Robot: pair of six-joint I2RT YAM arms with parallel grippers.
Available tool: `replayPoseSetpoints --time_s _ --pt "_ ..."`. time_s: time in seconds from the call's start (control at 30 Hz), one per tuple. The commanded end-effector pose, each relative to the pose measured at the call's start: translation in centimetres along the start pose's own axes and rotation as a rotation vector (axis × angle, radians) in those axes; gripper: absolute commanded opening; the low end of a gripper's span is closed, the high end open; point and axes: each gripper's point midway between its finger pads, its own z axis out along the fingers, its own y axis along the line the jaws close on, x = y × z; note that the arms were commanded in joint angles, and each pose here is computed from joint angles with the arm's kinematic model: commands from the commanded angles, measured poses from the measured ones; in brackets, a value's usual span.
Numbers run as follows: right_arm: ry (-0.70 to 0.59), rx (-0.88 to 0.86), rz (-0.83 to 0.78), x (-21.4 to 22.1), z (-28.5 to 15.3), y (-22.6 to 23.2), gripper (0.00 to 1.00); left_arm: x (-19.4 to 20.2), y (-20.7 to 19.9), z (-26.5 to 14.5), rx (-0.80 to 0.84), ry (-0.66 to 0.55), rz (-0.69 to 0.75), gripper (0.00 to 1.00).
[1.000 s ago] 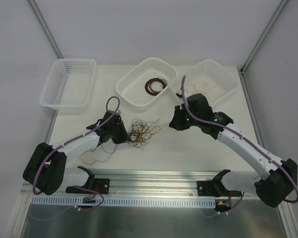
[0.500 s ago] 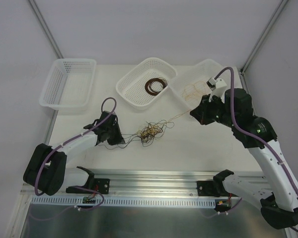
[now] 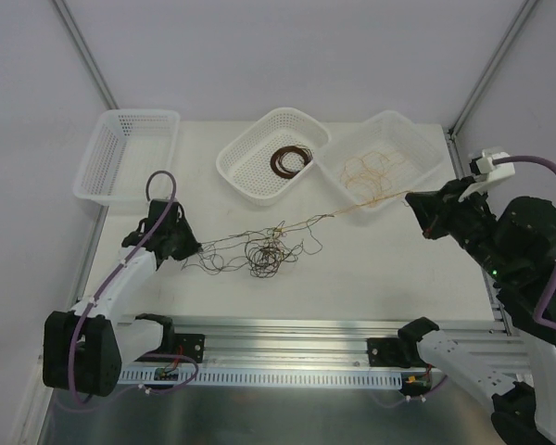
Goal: Untangle the cables
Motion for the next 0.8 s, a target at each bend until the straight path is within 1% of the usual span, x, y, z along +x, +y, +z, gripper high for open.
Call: replayPoseSetpoints --time_s 0.0,0.13,0.17,0.27,0.3,0.33,0.37,0.4,0.43,0.47,0.53,0.57,0.6,0.67,0.7,0.77 --pt "-0.132 0.112 -0.004 -2.8 -1.0 -2.0 0.01 -2.6 2.1 -1.5 -0.092 -0.076 0.035 0.0" --pt "0.009 0.123 0.039 1.7 0.9 -2.3 0.01 -4.2 2.1 -2.6 -0.099 -0.116 0.05 0.0" --pt "0.077 0.144 0.05 4.4 2.0 -2.8 0.01 -4.2 2.0 -2.7 -0.094 -0.114 0.061 0.0" --pt "0.184 0.16 0.113 8.8 3.4 -3.1 0.01 -4.1 1.6 -3.0 -0.066 -0.116 0.078 0.0" --pt "0.259 0.174 0.133 11.6 4.1 -3.3 0.02 -3.6 1.0 -3.0 -0.027 -0.093 0.084 0.0" --pt "0.314 0.168 0.174 13.4 4.7 -3.0 0.03 -3.3 0.9 -3.0 -0.012 -0.085 0.089 0.0" --pt "0.35 0.163 0.189 14.8 5.0 -2.9 0.1 -3.1 0.7 -3.1 0.0 -0.083 0.096 0.0" --pt "0.42 0.165 0.204 17.5 5.3 -2.9 0.14 -2.9 0.6 -3.2 0.014 -0.078 0.103 0.0" --pt "0.454 0.175 0.22 18.6 5.5 -3.0 0.18 -2.5 0.2 -3.4 0.044 -0.071 0.11 0.0" --pt "0.483 0.184 0.229 19.6 5.5 -3.1 0.27 -2.4 0.0 -3.6 0.06 -0.071 0.124 0.0" --pt "0.549 0.191 0.22 21.3 5.2 -3.2 0.39 -1.8 -0.9 -4.2 0.126 -0.061 0.147 0.07" --pt "0.581 0.179 0.195 21.8 5.3 -3.2 0.49 -1.6 -1.3 -4.4 0.153 -0.057 0.159 0.11" --pt "0.608 0.136 0.192 22.0 5.2 -2.5 0.53 -1.5 -1.7 -4.7 0.176 -0.055 0.165 0.23" --pt "0.627 0.093 0.171 21.7 5.5 -1.9 0.61 -1.3 -2.7 -5.4 0.238 -0.051 0.18 0.35" --pt "0.631 0.065 0.151 21.5 5.7 -1.6 0.63 -1.3 -3.1 -5.7 0.255 -0.053 0.183 0.45" --pt "0.631 0.028 0.129 21.0 6.5 -1.0 0.66 -1.2 -4.4 -6.6 0.321 -0.051 0.186 0.57"
